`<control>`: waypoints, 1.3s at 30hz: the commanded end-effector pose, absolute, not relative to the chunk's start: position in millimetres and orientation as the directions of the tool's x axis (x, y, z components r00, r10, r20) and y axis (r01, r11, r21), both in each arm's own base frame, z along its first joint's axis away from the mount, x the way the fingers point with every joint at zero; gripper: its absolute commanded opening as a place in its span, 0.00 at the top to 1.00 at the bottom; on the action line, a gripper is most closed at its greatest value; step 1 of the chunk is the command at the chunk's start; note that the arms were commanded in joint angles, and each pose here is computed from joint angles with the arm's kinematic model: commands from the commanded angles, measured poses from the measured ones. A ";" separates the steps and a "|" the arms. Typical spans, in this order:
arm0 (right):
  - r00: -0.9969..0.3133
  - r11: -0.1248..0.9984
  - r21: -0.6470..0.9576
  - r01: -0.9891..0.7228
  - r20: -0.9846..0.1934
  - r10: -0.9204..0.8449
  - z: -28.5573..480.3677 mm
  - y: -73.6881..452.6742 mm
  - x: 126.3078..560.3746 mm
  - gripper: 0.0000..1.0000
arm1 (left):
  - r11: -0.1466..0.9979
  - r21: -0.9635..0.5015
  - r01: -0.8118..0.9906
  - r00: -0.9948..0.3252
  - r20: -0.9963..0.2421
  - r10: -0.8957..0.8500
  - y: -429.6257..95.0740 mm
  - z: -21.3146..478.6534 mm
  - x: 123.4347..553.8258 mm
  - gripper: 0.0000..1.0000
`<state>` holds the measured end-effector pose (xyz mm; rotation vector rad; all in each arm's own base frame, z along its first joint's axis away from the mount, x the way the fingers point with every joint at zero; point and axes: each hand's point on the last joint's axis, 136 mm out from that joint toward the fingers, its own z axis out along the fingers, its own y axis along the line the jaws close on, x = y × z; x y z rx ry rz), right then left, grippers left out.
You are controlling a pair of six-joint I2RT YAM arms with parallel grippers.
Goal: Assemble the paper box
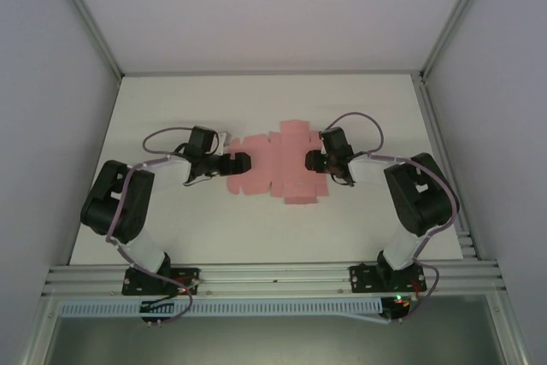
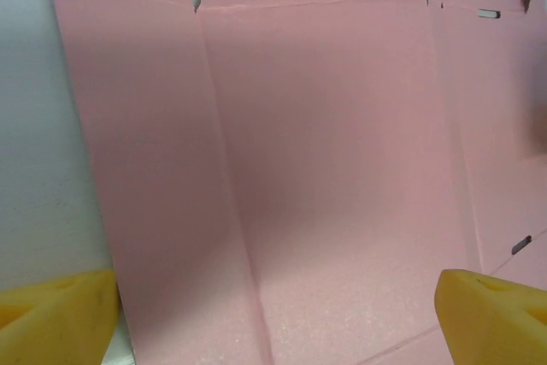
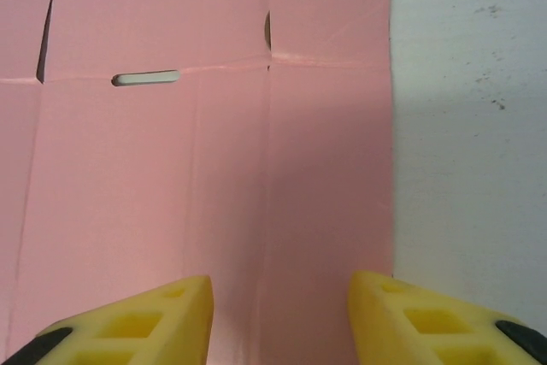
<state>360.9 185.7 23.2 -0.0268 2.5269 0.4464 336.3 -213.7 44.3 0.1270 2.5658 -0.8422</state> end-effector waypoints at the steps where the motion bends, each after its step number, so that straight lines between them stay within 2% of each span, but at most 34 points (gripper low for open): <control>1: -0.920 0.952 0.302 -0.053 -0.384 0.071 -18.7 174.8 317.8 0.54 | 0.621 -0.696 0.360 -0.887 -0.461 -0.002 -262.0 72.0 325.2 0.07; 7: -0.918 0.950 0.312 -0.030 -0.385 0.098 -23.7 170.9 311.7 0.54 | 0.475 -0.732 0.489 -0.804 -0.589 -0.081 -272.3 134.5 322.2 0.07; 14: -0.898 0.940 0.340 -0.036 -0.423 0.119 -17.6 171.5 313.1 0.54 | 0.367 -0.720 0.589 -0.735 -0.666 -0.127 -275.9 166.6 310.2 0.07; 16: -0.895 0.939 0.341 -0.037 -0.430 0.121 -15.3 171.3 313.5 0.54 | 0.461 -0.720 0.519 -0.776 -0.622 -0.098 -273.8 144.4 320.7 0.10; 19: -0.896 0.941 0.336 -0.039 -0.429 0.116 -15.2 170.4 313.4 0.54 | 0.646 -0.626 0.436 -0.812 -0.584 -0.018 -264.4 100.2 331.3 0.18; 25: -0.892 0.942 0.334 -0.031 -0.435 0.125 -15.7 167.2 312.0 0.54 | 0.721 -0.604 0.340 -0.858 -0.513 -0.025 -255.2 61.0 332.1 0.50; 27: -0.887 0.941 0.338 -0.036 -0.444 0.125 -12.7 167.8 312.7 0.54 | 0.736 -0.593 0.326 -0.865 -0.502 -0.021 -254.6 53.4 332.2 0.56; 31: -0.883 0.940 0.339 -0.041 -0.453 0.125 -9.6 167.5 312.6 0.54 | 0.748 -0.588 0.308 -0.880 -0.475 -0.010 -257.7 38.9 331.0 0.60; 39: -0.882 0.945 0.326 -0.029 -0.453 0.129 -9.5 164.2 312.8 0.54 | 0.860 -0.454 0.233 -0.900 -0.437 0.013 -234.9 18.2 331.1 0.58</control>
